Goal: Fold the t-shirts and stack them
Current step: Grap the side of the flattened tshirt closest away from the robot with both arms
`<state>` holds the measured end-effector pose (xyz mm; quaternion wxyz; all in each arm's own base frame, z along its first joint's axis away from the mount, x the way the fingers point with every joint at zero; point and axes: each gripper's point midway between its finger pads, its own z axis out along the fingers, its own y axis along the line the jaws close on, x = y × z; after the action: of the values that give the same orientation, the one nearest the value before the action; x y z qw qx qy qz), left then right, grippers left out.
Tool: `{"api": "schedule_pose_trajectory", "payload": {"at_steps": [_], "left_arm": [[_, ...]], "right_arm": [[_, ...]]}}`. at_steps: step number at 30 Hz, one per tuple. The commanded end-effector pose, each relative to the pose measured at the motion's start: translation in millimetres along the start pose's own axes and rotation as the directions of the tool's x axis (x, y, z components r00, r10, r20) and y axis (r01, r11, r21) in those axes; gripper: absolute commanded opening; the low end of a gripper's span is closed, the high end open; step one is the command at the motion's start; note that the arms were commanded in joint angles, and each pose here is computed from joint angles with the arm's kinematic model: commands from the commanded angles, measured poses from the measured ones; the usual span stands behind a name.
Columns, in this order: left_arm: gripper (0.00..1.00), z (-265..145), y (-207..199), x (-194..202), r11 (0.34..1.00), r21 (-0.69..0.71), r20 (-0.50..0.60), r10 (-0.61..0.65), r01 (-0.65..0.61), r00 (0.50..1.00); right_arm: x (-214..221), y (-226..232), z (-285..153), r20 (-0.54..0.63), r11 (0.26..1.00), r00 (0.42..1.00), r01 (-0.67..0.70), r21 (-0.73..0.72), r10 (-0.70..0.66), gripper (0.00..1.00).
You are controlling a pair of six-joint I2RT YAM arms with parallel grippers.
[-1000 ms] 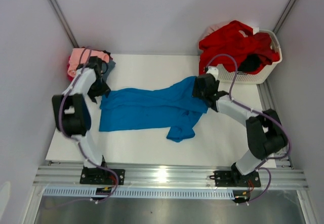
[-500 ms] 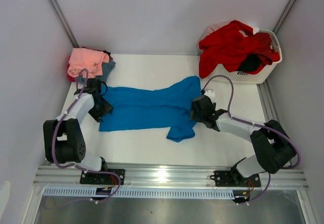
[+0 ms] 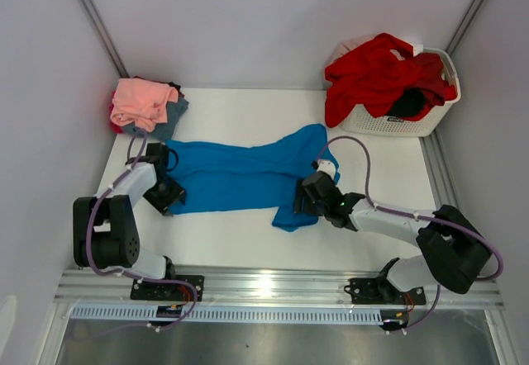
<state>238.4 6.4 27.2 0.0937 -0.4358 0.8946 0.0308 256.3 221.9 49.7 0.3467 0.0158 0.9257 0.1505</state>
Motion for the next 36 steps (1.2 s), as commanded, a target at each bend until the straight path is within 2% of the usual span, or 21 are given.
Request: {"api": "schedule_pose_trajectory", "payload": {"at_steps": [1, 7, 12, 14, 15, 17, 19, 23, 24, 25, 26, 28, 29, 36], "left_arm": [[0.55, -2, -1, -2, 0.999, 0.006, 0.021, -0.034, 0.034, 0.999], [0.50, 4, 0, -4, 0.999, -0.020, 0.019, -0.044, 0.045, 0.999], [0.41, 11, -6, -3, 0.999, -0.017, -0.001, -0.046, 0.046, 0.999], [0.31, 15, -10, -3, 0.999, -0.005, -0.015, -0.048, 0.048, 0.999], [0.18, 17, -11, -2, 0.999, -0.008, -0.025, -0.047, 0.047, 0.999], [0.01, 15, -16, -6, 0.999, 0.013, -0.022, -0.043, 0.043, 0.999], [0.01, 13, -18, -8, 0.999, 0.021, -0.019, -0.042, 0.043, 0.999], [0.01, 11, -18, -8, 0.999, 0.028, -0.019, -0.043, 0.043, 0.999], [0.00, 10, -18, -7, 0.999, 0.029, -0.018, -0.041, 0.042, 0.999], [0.01, 8, -19, -8, 0.998, 0.036, -0.012, -0.042, 0.043, 0.999], [0.01, 8, -17, -8, 0.999, 0.033, -0.012, -0.041, 0.041, 0.999], [0.01, 5, -17, -10, 0.998, 0.038, -0.005, -0.046, 0.046, 0.999], [0.01, 4, -17, -10, 0.998, 0.040, -0.005, -0.048, 0.048, 0.999], [0.01, -2, -11, -13, 0.997, 0.046, 0.000, -0.062, 0.062, 0.998]], "right_arm": [[16, 25, 5, -0.024, 0.999, 0.999, 0.028, -0.041, -0.029, 0.71], [44, 52, 2, -0.057, 0.988, 0.987, 0.150, -0.044, -0.152, 0.71], [47, 58, -11, -0.007, 0.972, 0.972, 0.236, 0.016, -0.236, 0.71], [49, 56, -14, -0.001, 0.968, 0.969, 0.247, 0.034, -0.248, 0.71], [51, 54, -16, 0.007, 0.965, 0.966, 0.258, 0.050, -0.258, 0.71], [56, 47, -15, -0.007, 0.962, 0.965, 0.261, 0.083, -0.261, 0.70], [61, 37, -16, -0.011, 0.952, 0.960, 0.279, 0.127, -0.280, 0.69], [65, 19, -18, -0.016, 0.941, 0.961, 0.274, 0.198, -0.276, 0.56], [65, 14, -21, -0.016, 0.941, 0.964, 0.264, 0.214, -0.267, 0.41], [64, 10, -22, -0.008, 0.938, 0.964, 0.259, 0.229, -0.265, 0.35], [63, 8, -23, -0.006, 0.938, 0.966, 0.254, 0.235, -0.260, 0.24], [62, 4, -26, 0.001, 0.938, 0.968, 0.244, 0.245, -0.252, 0.13], [63, 2, -26, -0.002, 0.937, 0.968, 0.245, 0.249, -0.252, 0.01], [54, -21, -35, 0.021, 0.901, 0.962, 0.247, 0.357, -0.272, 0.00]]}}
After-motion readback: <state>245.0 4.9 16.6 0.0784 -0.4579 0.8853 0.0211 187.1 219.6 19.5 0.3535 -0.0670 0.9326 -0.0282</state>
